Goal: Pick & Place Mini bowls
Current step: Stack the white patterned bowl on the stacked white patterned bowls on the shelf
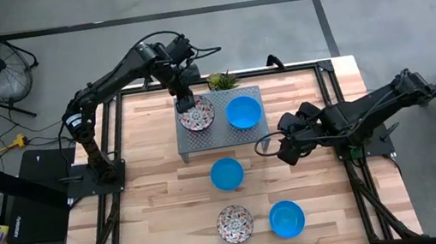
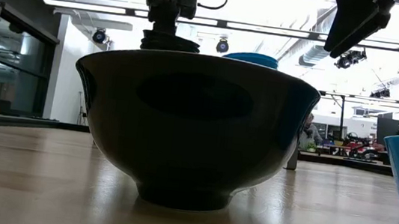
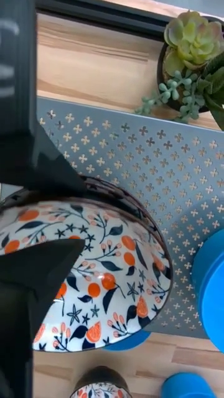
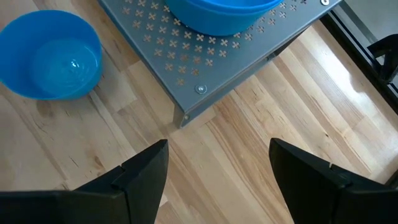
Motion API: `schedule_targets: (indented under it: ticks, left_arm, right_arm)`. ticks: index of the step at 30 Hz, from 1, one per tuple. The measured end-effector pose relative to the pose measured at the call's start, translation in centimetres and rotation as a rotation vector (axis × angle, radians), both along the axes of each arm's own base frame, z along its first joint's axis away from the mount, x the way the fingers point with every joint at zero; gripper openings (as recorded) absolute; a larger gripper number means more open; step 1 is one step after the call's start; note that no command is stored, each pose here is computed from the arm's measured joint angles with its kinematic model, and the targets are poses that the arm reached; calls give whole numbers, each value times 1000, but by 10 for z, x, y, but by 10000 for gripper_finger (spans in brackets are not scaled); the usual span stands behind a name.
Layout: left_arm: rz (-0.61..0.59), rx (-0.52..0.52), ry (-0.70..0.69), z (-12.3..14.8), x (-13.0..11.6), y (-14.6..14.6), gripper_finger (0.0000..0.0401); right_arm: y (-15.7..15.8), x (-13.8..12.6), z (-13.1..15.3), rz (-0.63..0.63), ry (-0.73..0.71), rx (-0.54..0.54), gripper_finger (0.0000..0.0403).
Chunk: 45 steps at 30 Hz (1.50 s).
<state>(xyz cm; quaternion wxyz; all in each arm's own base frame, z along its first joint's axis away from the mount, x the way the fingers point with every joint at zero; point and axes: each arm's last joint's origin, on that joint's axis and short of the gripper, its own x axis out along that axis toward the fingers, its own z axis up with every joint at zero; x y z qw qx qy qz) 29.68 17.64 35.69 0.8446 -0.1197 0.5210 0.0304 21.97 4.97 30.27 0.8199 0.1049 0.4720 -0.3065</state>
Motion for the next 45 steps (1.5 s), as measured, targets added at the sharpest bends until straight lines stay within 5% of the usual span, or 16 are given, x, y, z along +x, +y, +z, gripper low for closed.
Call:
schedule_targets:
  ticks: [7, 25, 36, 45]
  left_arm:
    - [0, 9, -18, 1, 1, 1, 186]
    - [9, -17, -21, 3, 0, -1, 188]
    - [-6, 78, -123, 51, -8, -5, 188]
    - [-278, 60, -337, 76, -7, -18, 165]
  right_arm:
    - [0, 0, 0, 0, 0, 0, 266]
    - [-5, 2, 0, -18, 0, 26, 266]
    - [-4, 2, 0, -16, 2, 34, 266]
    - [-4, 2, 0, -14, 5, 46, 266]
